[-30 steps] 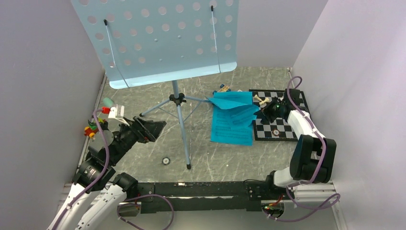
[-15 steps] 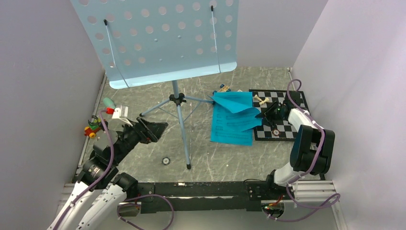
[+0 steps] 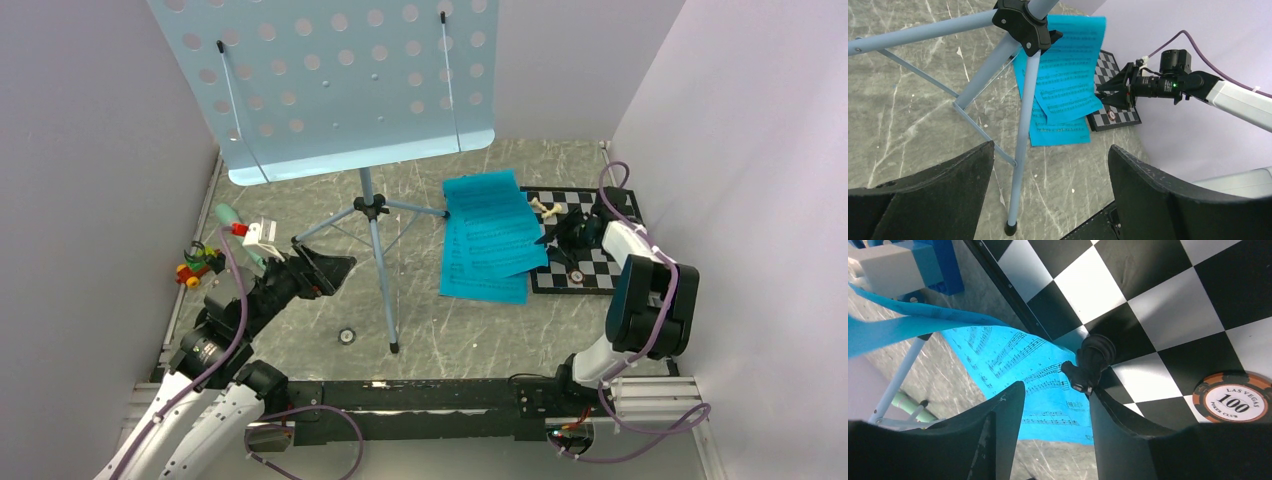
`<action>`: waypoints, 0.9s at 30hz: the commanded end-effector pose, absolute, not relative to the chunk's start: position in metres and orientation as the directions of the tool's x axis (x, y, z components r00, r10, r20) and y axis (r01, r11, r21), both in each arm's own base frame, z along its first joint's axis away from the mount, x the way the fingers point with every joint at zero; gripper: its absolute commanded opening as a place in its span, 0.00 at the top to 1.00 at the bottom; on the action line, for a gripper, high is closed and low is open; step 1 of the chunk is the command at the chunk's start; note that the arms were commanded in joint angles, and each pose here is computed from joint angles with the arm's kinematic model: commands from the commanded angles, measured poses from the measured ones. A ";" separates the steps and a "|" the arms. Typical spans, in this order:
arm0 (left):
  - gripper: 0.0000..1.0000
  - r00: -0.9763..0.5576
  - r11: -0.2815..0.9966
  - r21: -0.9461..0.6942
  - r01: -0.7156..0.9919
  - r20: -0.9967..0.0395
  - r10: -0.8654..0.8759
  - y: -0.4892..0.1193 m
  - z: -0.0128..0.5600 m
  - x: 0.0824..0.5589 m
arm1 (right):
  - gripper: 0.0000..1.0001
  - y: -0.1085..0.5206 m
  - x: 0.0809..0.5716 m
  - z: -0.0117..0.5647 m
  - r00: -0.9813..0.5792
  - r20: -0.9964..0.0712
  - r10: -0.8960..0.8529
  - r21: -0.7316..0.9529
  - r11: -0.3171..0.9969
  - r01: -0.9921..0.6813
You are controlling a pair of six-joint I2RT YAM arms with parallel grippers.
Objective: Pack up the instrument practice props
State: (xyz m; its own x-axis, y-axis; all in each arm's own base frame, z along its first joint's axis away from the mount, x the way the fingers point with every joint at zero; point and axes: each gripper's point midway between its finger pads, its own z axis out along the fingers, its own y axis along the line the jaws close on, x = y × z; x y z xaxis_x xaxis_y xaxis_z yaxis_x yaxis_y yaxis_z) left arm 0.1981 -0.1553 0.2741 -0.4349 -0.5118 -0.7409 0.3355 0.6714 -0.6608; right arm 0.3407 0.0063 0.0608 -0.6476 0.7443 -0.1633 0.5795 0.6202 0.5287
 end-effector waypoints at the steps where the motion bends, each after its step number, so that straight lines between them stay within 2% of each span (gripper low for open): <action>1: 0.12 -0.418 0.647 -0.668 0.366 -0.740 -0.527 -0.159 0.285 0.198 | 0.45 -0.006 0.356 0.100 -0.623 -0.292 0.725 0.530 0.665 0.526; 9: 0.10 -0.429 0.666 -0.660 0.348 -0.744 -0.513 -0.158 0.277 0.200 | 0.39 0.003 0.352 0.152 -0.621 -0.480 0.620 0.462 0.780 0.422; 13: 0.09 -0.415 0.697 -0.638 0.328 -0.760 -0.500 -0.150 0.275 0.200 | 0.38 0.023 0.348 0.179 -0.619 -0.525 0.585 0.492 0.801 0.340; 20: 0.09 -0.370 0.763 -0.580 0.285 -0.801 -0.471 -0.131 0.270 0.199 | 0.37 0.088 0.327 0.247 -0.537 -0.702 0.467 0.522 0.851 0.057; 23: 0.09 -0.352 0.784 -0.554 0.280 -0.819 -0.453 -0.126 0.268 0.199 | 0.37 0.106 0.314 0.255 -0.513 -0.744 0.429 0.520 0.853 -0.040; 27: 0.10 -0.302 0.787 -0.504 0.355 -0.859 -0.413 -0.131 0.270 0.201 | 0.37 0.125 0.300 0.245 -0.514 -0.774 0.370 0.512 0.843 -0.163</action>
